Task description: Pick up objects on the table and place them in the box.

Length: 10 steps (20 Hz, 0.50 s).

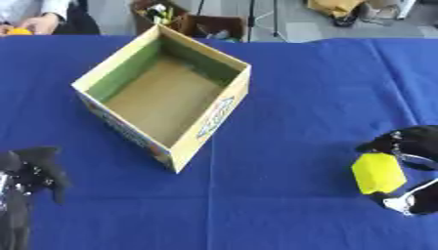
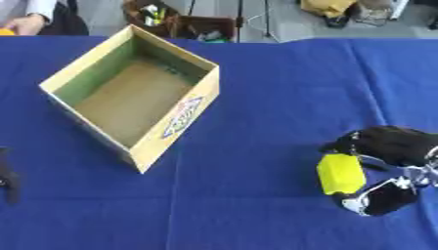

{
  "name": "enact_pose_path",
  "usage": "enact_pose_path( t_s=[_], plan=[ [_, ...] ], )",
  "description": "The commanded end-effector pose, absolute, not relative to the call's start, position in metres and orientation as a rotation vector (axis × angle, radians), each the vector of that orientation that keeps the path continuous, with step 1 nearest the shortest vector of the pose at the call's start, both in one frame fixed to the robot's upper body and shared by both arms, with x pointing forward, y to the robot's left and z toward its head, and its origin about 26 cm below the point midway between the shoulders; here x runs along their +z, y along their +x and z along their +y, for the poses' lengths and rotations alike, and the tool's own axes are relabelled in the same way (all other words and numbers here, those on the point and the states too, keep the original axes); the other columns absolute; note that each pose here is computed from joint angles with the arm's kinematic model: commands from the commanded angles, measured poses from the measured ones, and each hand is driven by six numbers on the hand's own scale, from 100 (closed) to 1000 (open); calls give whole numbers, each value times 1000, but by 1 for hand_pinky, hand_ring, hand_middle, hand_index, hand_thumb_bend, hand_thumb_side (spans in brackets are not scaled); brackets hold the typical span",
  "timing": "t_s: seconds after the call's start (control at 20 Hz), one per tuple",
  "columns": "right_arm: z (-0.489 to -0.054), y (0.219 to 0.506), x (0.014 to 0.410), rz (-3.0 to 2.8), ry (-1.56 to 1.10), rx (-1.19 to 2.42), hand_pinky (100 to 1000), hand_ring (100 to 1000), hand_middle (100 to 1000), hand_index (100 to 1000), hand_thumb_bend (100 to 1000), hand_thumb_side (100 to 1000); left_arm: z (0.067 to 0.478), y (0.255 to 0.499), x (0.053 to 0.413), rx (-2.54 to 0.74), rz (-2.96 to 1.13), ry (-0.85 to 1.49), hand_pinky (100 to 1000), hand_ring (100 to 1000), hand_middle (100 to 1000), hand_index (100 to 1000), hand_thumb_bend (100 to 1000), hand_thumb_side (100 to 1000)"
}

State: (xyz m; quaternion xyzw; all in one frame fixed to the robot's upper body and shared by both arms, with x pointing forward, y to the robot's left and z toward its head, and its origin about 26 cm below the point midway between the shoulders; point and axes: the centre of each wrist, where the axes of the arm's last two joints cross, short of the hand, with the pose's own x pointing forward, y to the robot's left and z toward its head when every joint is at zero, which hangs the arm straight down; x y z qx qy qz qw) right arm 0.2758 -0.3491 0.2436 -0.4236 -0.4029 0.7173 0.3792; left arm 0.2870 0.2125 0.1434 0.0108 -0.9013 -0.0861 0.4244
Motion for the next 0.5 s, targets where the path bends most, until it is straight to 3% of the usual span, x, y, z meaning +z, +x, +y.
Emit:
enact_pose_path(
  t_s=[0.05,0.5],
  plan=[
    [-350,274,260,-1015,-1155,1831,733,796,700,922,273,542,213,284,148,-231,-2275,28,233,396,401,657,100,1000],
    [-348,274,261,-1034,-1172,1823,711,767,630,758,259,527,212,284,148,-241,-2272,26,233,397,401,657,100,1000]
  ],
)
